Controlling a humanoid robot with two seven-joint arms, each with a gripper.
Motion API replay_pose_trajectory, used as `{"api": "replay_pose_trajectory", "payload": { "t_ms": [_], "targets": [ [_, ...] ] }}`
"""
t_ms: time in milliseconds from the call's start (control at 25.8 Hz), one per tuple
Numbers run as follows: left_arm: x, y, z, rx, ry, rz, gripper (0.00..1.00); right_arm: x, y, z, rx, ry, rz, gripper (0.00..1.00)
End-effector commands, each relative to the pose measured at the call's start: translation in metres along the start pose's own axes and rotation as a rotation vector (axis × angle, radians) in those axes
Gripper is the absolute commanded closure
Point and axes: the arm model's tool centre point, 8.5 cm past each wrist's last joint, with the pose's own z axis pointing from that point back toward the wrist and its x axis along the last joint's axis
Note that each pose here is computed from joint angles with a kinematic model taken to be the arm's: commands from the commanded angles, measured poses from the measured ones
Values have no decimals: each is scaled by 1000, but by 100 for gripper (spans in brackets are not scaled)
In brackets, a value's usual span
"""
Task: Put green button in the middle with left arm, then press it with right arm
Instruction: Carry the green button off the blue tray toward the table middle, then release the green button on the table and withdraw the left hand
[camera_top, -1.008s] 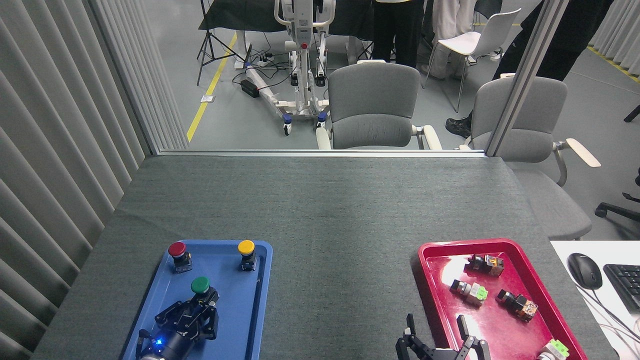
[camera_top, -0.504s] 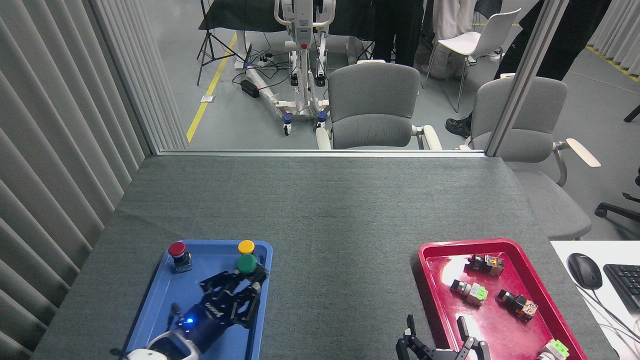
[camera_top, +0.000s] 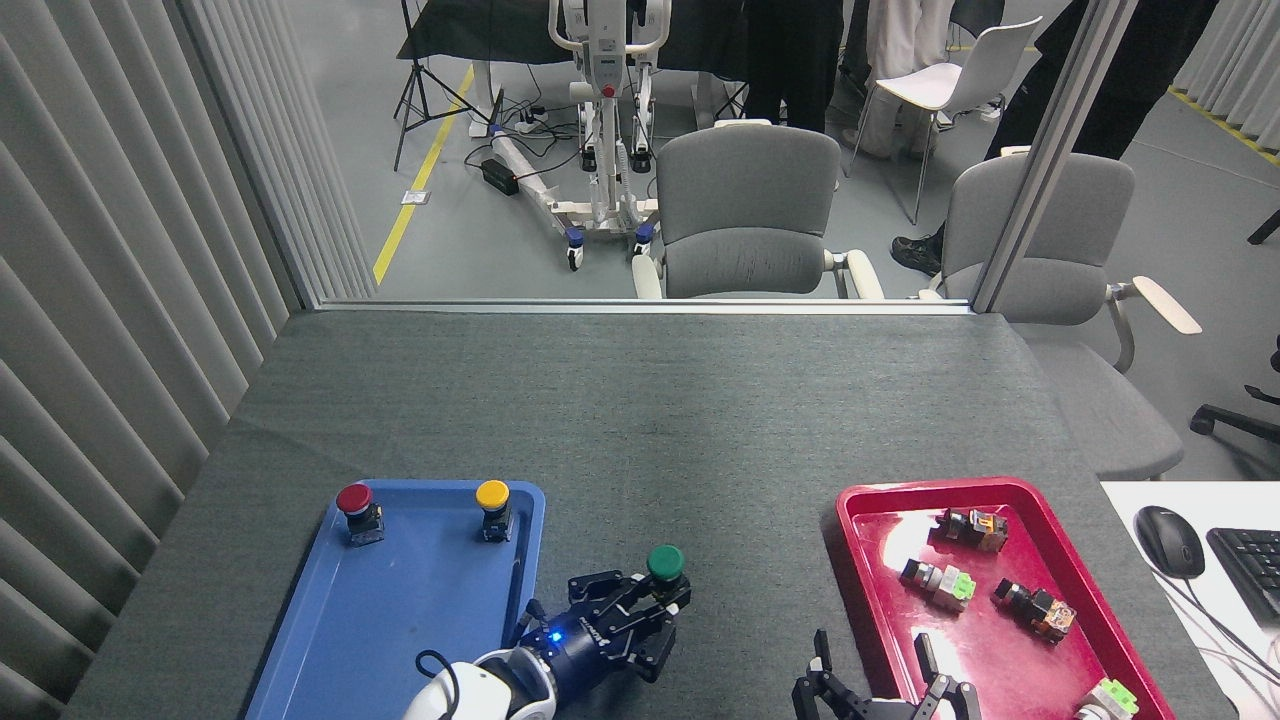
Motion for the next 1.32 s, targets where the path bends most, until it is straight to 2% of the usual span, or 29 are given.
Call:
{"api": "replay_pose_trajectory", "payload": {
  "t_ms": [0, 194, 233, 271, 310, 349, 543, 698, 775, 814, 853, 969, 1047, 1124, 1279],
  "targets": [
    [22, -7, -15, -26, -31, -7, 100, 0, 0, 0, 1, 1, -2, 0],
    [30, -15, -15, -54, -40, -18, 100, 0, -1, 0, -3, -1, 2, 0],
    [34, -18, -15, -52, -32, -19, 88, 0, -1, 0, -3, -1, 2, 0],
    [34, -22, -14, -53, -1, -26, 56, -1, -1, 0, -3, -2, 5, 0],
    [33, -23, -14, -44, 40, -33, 13, -2, 0, 0, -1, -2, 5, 0],
    [34, -24, -13, -39, 59, -41, 1, -2, 0, 0, -1, -3, 6, 0],
    [37, -15, -7, 7, 43, -71, 1, -3, 0, 0, -2, -1, 7, 0],
    [10, 38, 21, 164, 79, -151, 1, -2, 0, 0, -1, -1, 5, 0],
    [-17, 56, 54, 240, 174, -150, 1, -2, 0, 0, -1, 0, 2, 0],
    [-34, 59, 79, 265, 236, -138, 1, -1, 0, 0, -1, 0, 1, 0],
    [-48, 58, 105, 287, 300, -125, 1, -1, 0, 0, -1, -1, 0, 0],
    [-75, 35, 180, 294, 482, -94, 1, 3, 1, -1, 4, -8, -3, 0],
    [-84, 25, 200, 256, 550, -126, 1, 5, 1, -2, 5, -12, -4, 0],
    [-76, 14, 209, 195, 547, -180, 1, 11, 1, -4, 3, -26, -9, 0],
    [-79, 20, 267, 205, 724, -119, 1, 28, 1, -14, 3, -38, -18, 0]
  ]
}}
